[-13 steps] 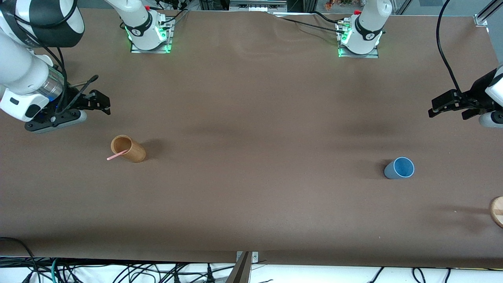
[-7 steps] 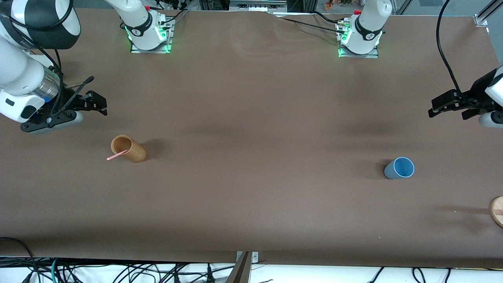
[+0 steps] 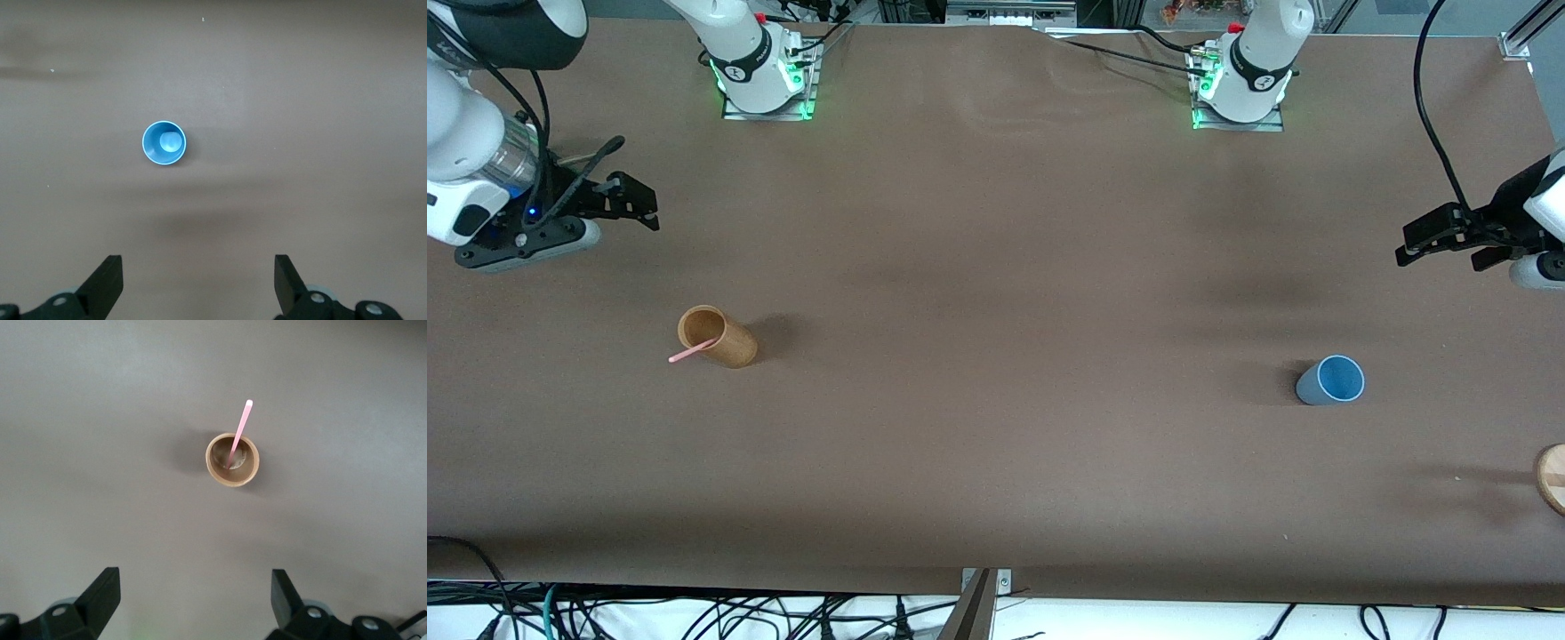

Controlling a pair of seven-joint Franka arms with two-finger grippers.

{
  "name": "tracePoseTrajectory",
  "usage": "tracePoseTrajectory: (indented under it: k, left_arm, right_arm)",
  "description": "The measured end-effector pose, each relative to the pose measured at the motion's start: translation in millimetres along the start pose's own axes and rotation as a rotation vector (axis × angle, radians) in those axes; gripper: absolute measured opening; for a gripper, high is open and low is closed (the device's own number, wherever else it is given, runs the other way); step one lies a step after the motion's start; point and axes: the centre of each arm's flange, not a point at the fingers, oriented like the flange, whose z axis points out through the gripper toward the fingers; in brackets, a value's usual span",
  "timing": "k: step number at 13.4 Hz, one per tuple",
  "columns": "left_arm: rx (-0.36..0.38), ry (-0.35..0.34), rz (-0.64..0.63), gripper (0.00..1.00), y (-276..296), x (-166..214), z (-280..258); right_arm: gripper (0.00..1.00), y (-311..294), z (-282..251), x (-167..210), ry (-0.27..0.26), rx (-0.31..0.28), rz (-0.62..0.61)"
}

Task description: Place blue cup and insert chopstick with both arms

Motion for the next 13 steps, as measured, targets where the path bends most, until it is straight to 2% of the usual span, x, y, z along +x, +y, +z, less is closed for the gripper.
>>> tracePoseTrajectory:
  k: [13]
  left_arm:
    - [0.000, 0.000, 0.001, 1.00, 0.4, 0.0, 0.1]
  right_arm:
    - [1.00, 3.4, -2.8, -2.3, -0.003, 0.001, 0.007]
